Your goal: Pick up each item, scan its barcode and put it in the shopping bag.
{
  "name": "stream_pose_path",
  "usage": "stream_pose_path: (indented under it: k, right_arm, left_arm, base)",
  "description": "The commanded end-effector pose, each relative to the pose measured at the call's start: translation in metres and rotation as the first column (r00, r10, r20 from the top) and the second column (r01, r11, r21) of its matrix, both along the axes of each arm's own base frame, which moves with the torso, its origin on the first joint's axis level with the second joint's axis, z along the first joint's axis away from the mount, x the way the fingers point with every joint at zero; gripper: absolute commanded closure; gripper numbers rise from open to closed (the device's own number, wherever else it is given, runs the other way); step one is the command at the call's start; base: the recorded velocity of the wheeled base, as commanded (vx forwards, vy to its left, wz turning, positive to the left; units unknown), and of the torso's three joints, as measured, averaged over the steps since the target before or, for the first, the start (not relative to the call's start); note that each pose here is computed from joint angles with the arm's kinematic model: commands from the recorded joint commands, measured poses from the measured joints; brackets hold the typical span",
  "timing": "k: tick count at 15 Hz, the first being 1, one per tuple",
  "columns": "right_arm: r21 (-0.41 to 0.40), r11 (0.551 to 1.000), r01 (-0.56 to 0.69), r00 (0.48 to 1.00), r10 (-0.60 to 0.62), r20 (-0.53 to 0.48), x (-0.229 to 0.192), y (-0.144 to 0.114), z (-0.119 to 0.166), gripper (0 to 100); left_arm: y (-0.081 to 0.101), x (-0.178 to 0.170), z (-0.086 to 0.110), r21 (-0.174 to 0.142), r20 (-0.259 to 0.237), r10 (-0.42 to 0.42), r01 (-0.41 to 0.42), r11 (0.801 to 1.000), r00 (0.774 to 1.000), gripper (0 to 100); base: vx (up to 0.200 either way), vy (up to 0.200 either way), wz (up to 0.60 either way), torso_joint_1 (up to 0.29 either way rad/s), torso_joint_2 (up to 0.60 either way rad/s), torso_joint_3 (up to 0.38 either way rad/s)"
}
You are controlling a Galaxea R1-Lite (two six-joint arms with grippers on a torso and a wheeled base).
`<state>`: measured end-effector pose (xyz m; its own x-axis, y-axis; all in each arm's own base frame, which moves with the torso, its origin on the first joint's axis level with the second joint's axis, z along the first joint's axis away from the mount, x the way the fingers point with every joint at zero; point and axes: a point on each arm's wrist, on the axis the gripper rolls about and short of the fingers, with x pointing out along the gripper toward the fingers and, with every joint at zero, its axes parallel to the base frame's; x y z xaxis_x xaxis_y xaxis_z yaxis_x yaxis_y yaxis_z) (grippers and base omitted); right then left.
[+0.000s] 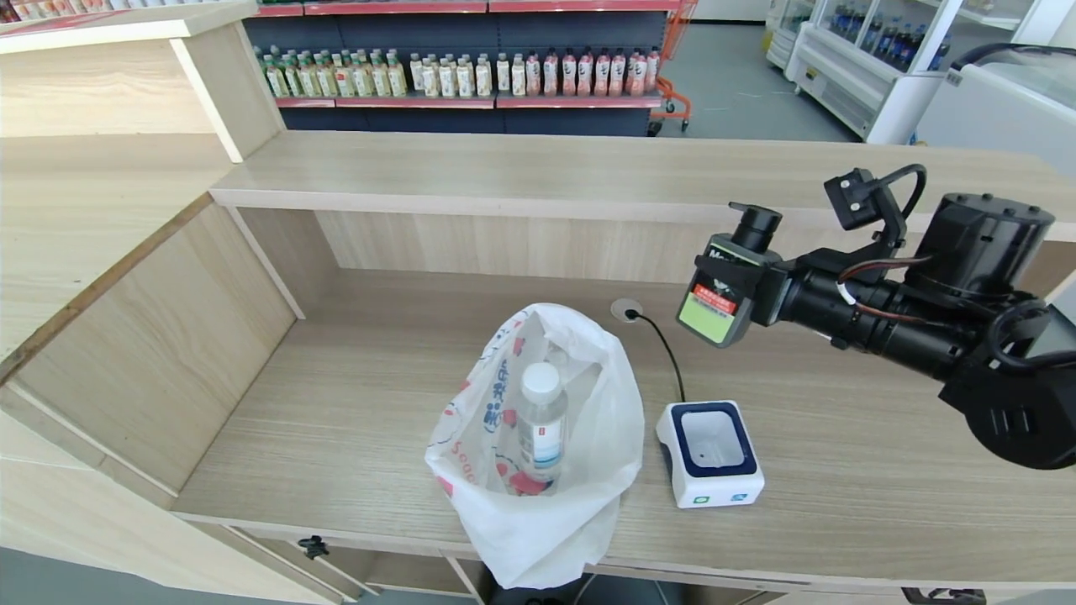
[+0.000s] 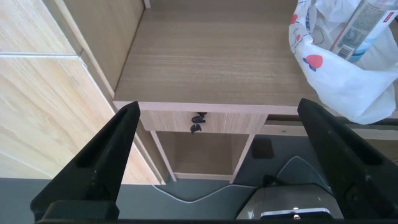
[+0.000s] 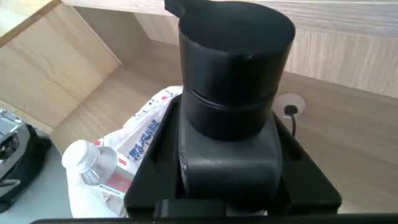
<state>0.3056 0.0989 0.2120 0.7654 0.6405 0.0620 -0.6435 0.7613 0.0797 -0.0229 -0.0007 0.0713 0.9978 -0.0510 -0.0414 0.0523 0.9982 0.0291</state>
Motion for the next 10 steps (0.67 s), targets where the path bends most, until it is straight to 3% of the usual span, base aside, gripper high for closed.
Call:
stream_pose_path:
  k: [1, 5, 10]
  right_arm:
    - [-0.048, 0.999, -0.006, 1.0, 0.006, 0.004, 0.027, 0.011, -0.017, 100]
    - [-0.045, 0.998, -0.049, 0.997, 0.051, 0.053, 0.06, 0.042, -0.032, 100]
    - [-0.061, 0.989, -0.132, 0.988, 0.136, 0.068, 0.054, 0.076, -0.054, 100]
  left_arm:
    - [0.0, 0.0, 0.0, 0.0, 0.0, 0.0, 0.0, 1.0, 1.0, 0]
    - [0.0, 0.0, 0.0, -0.002, -0.002, 0.001, -0.001, 1.0, 1.0, 0]
    - [0.0, 0.0, 0.0, -0.002, 0.0, 0.001, -0.001, 1.0, 1.0, 0]
  base:
    - [0.0, 0.0, 0.0, 0.0, 0.0, 0.0]
    - [0.0, 0.0, 0.0, 0.0, 0.0, 0.0]
    - [0.0, 0.0, 0.0, 0.0, 0.0, 0.0]
